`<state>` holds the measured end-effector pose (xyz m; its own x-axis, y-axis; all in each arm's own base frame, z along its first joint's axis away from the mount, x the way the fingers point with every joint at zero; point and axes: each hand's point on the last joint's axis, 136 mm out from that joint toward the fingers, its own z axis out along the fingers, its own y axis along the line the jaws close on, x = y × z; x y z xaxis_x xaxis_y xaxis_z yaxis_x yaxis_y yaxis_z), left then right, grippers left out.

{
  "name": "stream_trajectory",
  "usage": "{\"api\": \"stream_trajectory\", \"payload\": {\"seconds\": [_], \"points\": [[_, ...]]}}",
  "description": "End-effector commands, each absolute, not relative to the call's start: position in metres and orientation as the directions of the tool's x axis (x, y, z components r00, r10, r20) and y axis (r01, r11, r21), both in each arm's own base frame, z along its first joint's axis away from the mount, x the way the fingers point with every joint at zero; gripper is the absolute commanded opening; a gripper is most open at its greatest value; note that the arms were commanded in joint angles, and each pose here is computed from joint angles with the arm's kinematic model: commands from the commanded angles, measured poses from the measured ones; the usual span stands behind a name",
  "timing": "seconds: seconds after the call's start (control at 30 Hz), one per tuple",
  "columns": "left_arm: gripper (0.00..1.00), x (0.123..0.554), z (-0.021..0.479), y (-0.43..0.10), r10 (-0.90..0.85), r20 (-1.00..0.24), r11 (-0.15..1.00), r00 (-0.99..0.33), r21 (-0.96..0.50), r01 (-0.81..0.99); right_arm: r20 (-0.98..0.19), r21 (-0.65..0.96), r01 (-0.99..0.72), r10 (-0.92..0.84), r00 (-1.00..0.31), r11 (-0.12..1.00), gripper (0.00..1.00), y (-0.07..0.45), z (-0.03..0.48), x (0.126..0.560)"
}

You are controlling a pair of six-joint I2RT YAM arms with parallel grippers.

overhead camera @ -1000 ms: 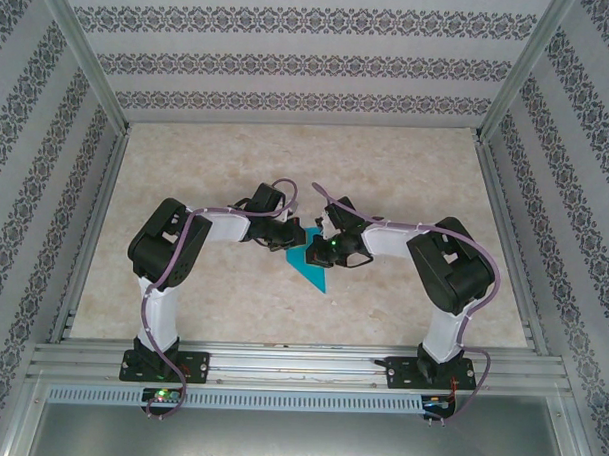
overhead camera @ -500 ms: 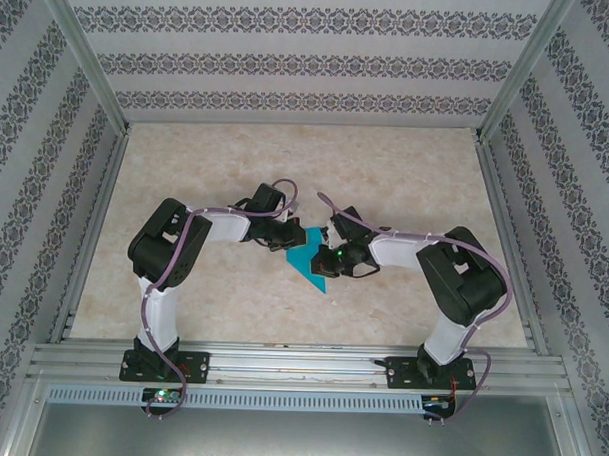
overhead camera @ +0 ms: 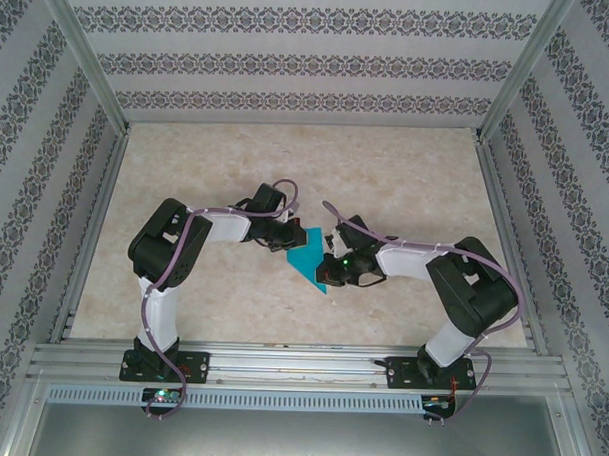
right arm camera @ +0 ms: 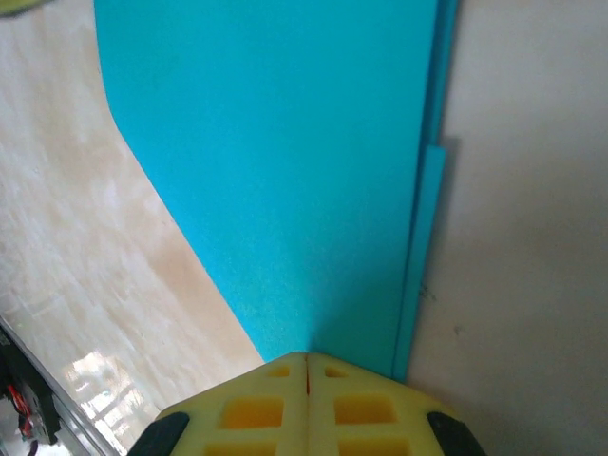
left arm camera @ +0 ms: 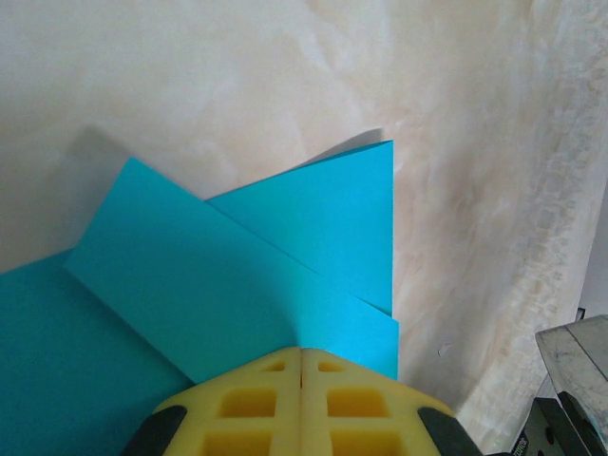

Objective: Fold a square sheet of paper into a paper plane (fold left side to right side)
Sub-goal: Fourth fold the wing at the center of the table.

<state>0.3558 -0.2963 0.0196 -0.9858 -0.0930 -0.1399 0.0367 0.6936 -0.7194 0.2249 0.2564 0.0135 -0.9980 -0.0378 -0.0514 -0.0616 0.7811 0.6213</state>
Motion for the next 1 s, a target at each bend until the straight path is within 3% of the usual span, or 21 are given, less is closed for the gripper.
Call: {"api": "stream_trajectory", "payload": {"seconds": [0.0,0.43,0.57,0.63,0.77,0.97], "points": [[0.00,0.342,-0.018,-0.276,-0.095,-0.090,0.792,-0.991,-0.610,-0.021,0.115,0.514,0.028,-0.036,-0.993,0.857,0.00,0.227,-0.013,0.178],[0.00,0.351,-0.002,-0.283,-0.078,-0.124,0.779,-0.989,-0.627,0.017,0.101,0.510,0.005,-0.054,-0.993,0.860,0.00,0.216,0.005,0.165],[0.06,0.357,0.023,-0.295,-0.067,-0.155,0.734,-0.986,-0.676,0.057,0.045,0.538,-0.021,-0.054,-0.998,0.843,0.00,0.215,0.028,0.177],[0.14,0.362,0.042,-0.301,-0.062,-0.182,0.707,-0.981,-0.702,0.086,-0.003,0.563,-0.037,-0.043,-0.999,0.826,0.05,0.214,0.041,0.189],[0.26,0.371,0.089,-0.307,-0.052,-0.271,0.668,-0.961,-0.725,0.168,-0.117,0.594,-0.100,-0.037,-0.992,0.798,0.25,0.213,0.063,0.216],[0.30,0.379,0.144,-0.287,-0.086,-0.422,0.686,-0.903,-0.682,0.253,-0.232,0.668,-0.184,-0.033,-0.972,0.721,0.40,0.227,0.082,0.258]]}}
